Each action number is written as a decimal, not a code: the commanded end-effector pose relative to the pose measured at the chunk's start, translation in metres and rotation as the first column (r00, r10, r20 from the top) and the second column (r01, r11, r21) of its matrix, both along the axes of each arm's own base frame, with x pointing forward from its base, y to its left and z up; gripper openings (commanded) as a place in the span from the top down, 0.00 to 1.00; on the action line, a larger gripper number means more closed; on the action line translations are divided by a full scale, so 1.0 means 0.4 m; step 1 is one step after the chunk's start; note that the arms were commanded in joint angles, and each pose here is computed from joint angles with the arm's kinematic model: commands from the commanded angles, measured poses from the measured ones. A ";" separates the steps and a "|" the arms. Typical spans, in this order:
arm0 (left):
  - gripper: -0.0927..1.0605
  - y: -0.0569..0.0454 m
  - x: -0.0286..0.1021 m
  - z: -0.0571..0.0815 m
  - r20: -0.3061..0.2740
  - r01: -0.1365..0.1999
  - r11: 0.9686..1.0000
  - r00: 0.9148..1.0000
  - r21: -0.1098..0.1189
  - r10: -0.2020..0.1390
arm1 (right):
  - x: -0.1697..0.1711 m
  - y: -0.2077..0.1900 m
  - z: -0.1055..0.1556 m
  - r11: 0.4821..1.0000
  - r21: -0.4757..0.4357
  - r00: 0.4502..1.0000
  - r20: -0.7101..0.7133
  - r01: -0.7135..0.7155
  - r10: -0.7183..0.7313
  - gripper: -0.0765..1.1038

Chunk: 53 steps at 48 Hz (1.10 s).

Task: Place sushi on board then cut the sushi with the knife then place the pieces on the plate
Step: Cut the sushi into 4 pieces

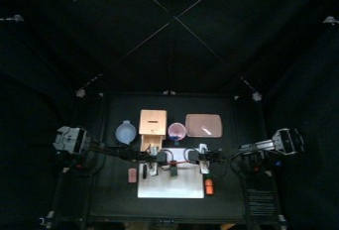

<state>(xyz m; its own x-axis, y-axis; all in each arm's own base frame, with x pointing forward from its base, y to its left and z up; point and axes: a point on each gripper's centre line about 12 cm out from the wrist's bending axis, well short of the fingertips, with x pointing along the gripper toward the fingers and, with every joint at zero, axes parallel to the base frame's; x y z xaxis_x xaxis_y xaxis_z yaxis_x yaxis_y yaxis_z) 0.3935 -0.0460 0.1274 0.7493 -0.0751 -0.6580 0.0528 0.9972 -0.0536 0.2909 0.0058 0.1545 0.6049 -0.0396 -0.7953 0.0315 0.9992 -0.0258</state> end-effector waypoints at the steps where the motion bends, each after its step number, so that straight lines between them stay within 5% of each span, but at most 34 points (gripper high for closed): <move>1: 0.65 -0.023 0.006 0.011 0.010 0.027 1.000 1.000 0.002 -0.027 | 0.011 -0.004 0.032 1.000 0.002 0.999 0.043 0.006 -0.006 0.57; 53: 0.65 -0.032 0.003 -0.041 -0.090 0.048 0.999 0.995 0.008 -0.047 | 0.041 0.004 -0.027 1.000 -0.003 1.000 -0.028 -0.007 0.007 0.57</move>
